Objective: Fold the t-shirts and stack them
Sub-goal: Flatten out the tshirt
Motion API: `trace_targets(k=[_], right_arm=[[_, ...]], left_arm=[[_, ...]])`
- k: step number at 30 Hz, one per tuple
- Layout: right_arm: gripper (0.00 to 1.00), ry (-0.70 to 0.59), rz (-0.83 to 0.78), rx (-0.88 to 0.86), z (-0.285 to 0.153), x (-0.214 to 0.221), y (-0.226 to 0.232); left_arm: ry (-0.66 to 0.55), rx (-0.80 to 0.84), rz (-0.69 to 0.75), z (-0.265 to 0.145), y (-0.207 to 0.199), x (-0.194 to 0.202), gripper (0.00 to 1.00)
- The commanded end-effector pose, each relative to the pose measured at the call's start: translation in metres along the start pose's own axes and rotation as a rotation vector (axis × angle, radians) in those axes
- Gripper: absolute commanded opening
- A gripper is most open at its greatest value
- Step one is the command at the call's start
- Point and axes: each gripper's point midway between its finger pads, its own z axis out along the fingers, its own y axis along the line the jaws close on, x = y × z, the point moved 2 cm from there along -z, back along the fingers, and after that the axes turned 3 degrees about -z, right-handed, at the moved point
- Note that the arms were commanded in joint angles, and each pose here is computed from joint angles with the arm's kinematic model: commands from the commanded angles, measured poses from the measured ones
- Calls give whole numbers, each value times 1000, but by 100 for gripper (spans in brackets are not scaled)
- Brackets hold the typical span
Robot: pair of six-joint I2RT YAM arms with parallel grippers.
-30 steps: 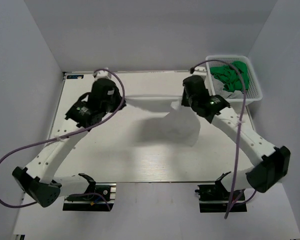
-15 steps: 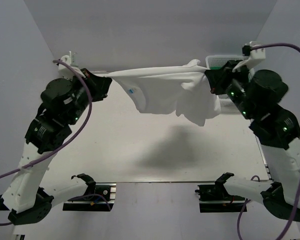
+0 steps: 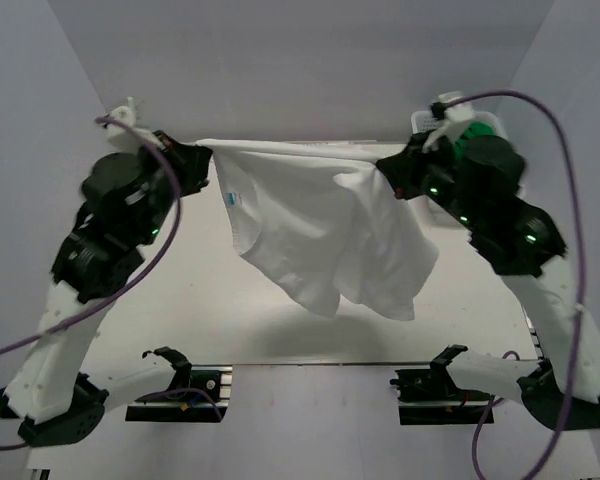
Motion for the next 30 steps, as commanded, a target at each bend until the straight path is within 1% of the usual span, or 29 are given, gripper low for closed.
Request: trace_targets(k=[1,2,3,4,5,6,7,8,9,10,11,12,13,14,15,16,17,18,20,21,22,24,25,26,27,28,29,30], right_arm=[[0,249,-18,101,65,94,-26],[0,322,-8,116,89,120,-33],[0,404,20,96,115,151,-35],[0,503,42,117,138,188,-39],[0,533,54,134,149,198,-46],[0,569,65,135,161,212,-51],[0,678,72,157,185,257,-63],[7,685,78,128,195,258,-61],[22,695,88,129,202,255,-64],[31,793,105,115,212,288,-66],[39,785,97,108,219,283,-65],[49,780,96,112,223,280,-66],[54,769,87,122,224,278,-68],[65,745,83,115,223,270,-65],[79,741,73,148,216,270,-71],[87,714,58,180,214,264,-77],[90,668,53,188,205,244,-76],[90,698,52,211,195,253,-79],[90,705,45,251,174,251,-84],[90,717,56,278,159,253,-84],[90,756,60,298,146,266,-87],[90,722,111,350,118,253,-85],[90,762,137,374,93,274,-87],[90,761,158,386,84,277,-87],[90,694,201,389,70,262,-84],[90,754,232,421,51,290,-86],[90,752,250,427,45,294,-87],[90,783,267,435,33,308,-87]], left_arm=[[120,-377,139,58,74,70,0],[143,-450,163,71,91,86,0],[210,-590,204,90,125,118,0],[249,-626,205,101,134,138,0],[288,-693,225,108,157,150,0],[329,-740,209,113,175,169,0],[400,-776,220,123,193,194,0],[412,-782,206,131,203,203,0],[425,-813,191,136,220,207,0],[454,-809,192,142,225,211,6],[566,-828,188,143,235,233,19],[548,-827,179,155,229,221,54],[565,-831,194,159,230,221,79],[573,-836,197,163,229,221,100],[577,-830,210,169,227,217,100],[580,-804,204,172,221,214,100],[584,-801,213,172,219,212,100],[585,-786,203,173,216,211,100],[606,-732,181,169,204,207,100],[635,-722,186,162,203,210,100],[662,-680,176,158,192,216,100],[727,-609,155,136,180,225,100],[782,-521,117,129,168,235,100],[853,-505,108,110,172,258,100],[868,-409,67,94,153,256,100],[858,-356,56,89,147,261,100],[932,-345,48,65,151,290,100],[964,-302,38,54,145,299,100]])
